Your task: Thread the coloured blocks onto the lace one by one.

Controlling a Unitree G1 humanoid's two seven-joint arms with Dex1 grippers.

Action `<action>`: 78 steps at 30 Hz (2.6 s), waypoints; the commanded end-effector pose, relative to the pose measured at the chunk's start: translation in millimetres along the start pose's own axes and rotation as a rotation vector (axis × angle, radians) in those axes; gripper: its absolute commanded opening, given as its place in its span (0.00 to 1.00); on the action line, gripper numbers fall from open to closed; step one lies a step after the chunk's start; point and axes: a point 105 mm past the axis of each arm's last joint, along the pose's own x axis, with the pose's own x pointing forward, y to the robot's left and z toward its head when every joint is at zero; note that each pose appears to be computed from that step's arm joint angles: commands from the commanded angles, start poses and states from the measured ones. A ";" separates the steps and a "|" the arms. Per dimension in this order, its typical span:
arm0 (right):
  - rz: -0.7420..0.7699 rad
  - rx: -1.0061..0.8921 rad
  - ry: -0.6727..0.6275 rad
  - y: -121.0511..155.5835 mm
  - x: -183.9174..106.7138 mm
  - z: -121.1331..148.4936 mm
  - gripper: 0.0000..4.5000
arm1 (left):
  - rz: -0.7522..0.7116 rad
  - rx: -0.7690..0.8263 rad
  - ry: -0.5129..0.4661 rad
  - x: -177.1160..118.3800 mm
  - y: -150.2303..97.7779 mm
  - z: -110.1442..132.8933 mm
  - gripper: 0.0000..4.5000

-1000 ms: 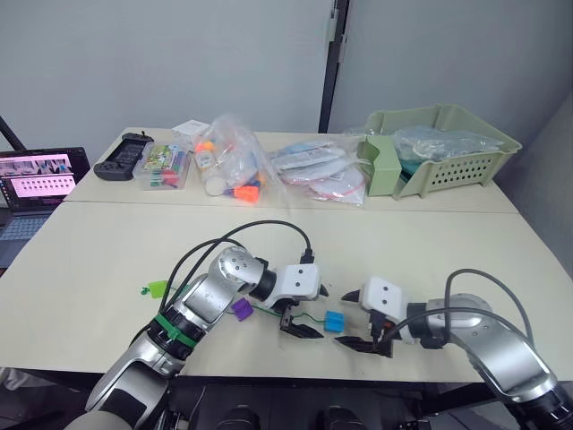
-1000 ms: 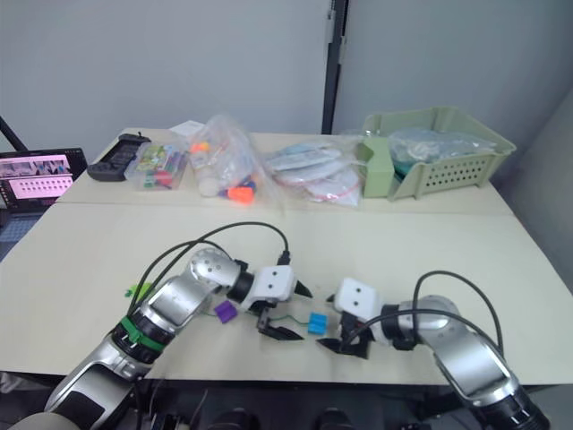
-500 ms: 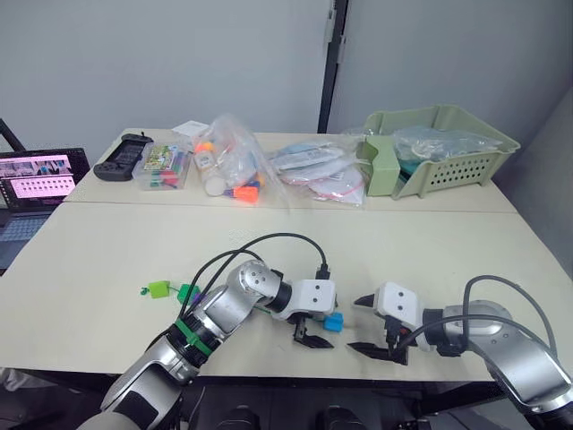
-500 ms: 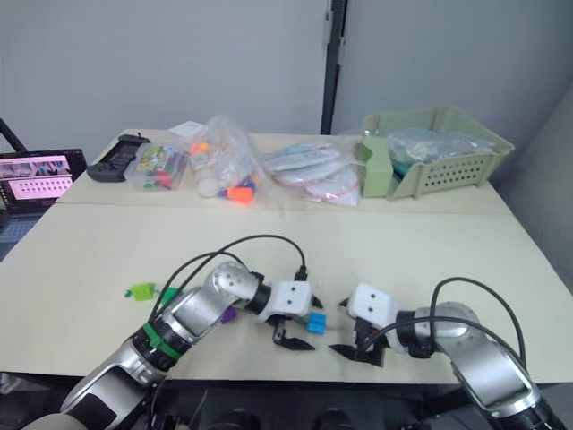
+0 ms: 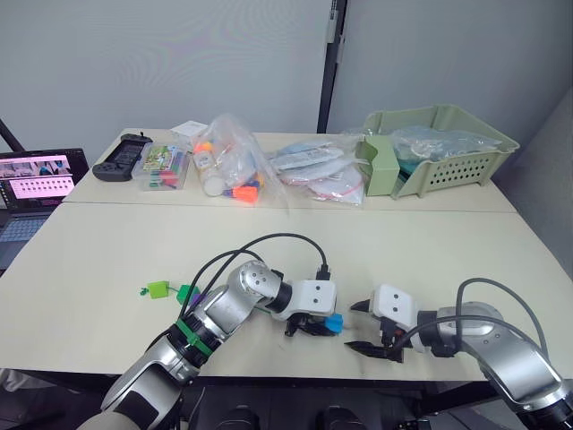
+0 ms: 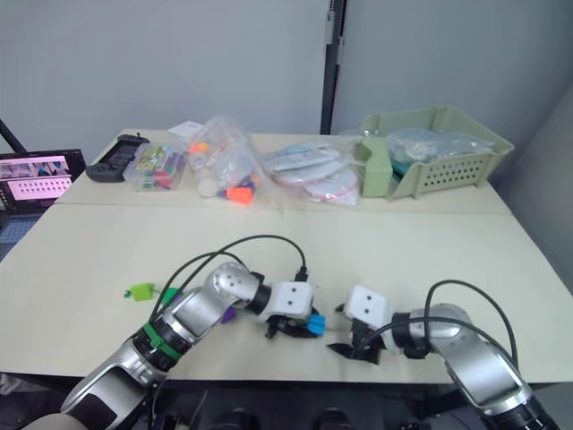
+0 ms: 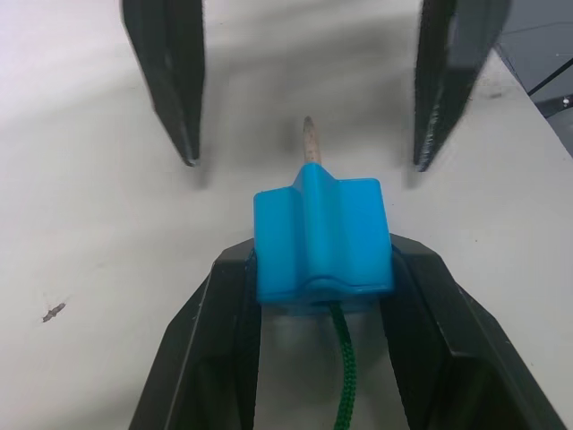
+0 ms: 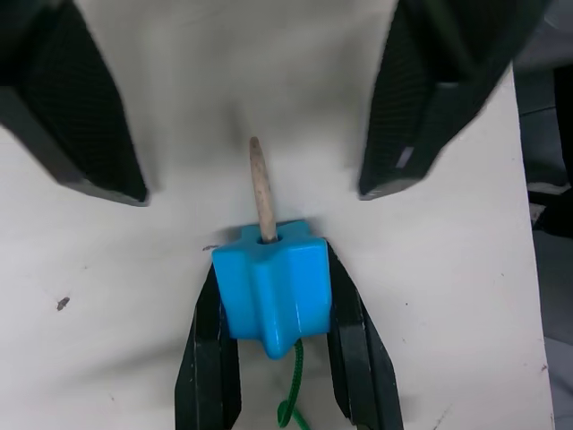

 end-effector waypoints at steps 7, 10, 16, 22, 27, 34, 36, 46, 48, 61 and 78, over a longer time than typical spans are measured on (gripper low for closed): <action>-0.010 -0.049 -0.017 -3.2 -0.3 7.0 0.15 | -0.002 0.003 0.029 0.6 0.4 -3.6 0.31; -0.009 -0.051 -0.014 -3.0 0.1 6.3 0.00 | -0.003 0.003 0.030 0.5 0.3 -3.6 0.31; 0.007 -0.073 -0.011 -4.6 -2.7 4.1 0.00 | 0.019 -0.026 0.052 -12.5 2.4 -9.1 0.31; 0.019 -0.112 0.008 -12.3 -14.0 1.7 0.00 | 0.066 -0.103 0.141 -58.2 1.3 -38.7 0.31; 0.019 -0.126 0.019 -16.8 -19.8 0.5 0.00 | 0.085 -0.150 0.206 -95.8 -6.1 -61.3 0.31; 0.025 -0.133 0.016 -17.5 -19.0 0.4 0.00 | 0.062 -0.193 0.273 -126.5 -24.3 -85.0 0.31; 0.027 -0.134 0.013 -17.1 -18.1 1.0 0.00 | 0.052 -0.207 0.283 -130.4 -31.1 -90.0 0.31; 0.032 -0.132 0.008 -16.1 -17.0 2.4 0.00 | 0.042 -0.216 0.294 -132.1 -39.9 -97.5 0.31; 0.032 -0.132 0.005 -15.9 -16.3 3.0 0.00 | 0.043 -0.214 0.281 -128.4 -39.1 -95.6 0.31; 0.022 -0.129 -0.019 -14.5 -9.4 9.2 0.00 | 0.057 -0.131 0.323 -142.8 -19.7 -69.0 0.96; -0.002 -0.124 -0.054 -14.7 4.1 13.3 0.00 | -0.056 -0.312 0.628 -165.6 -10.6 -24.6 0.96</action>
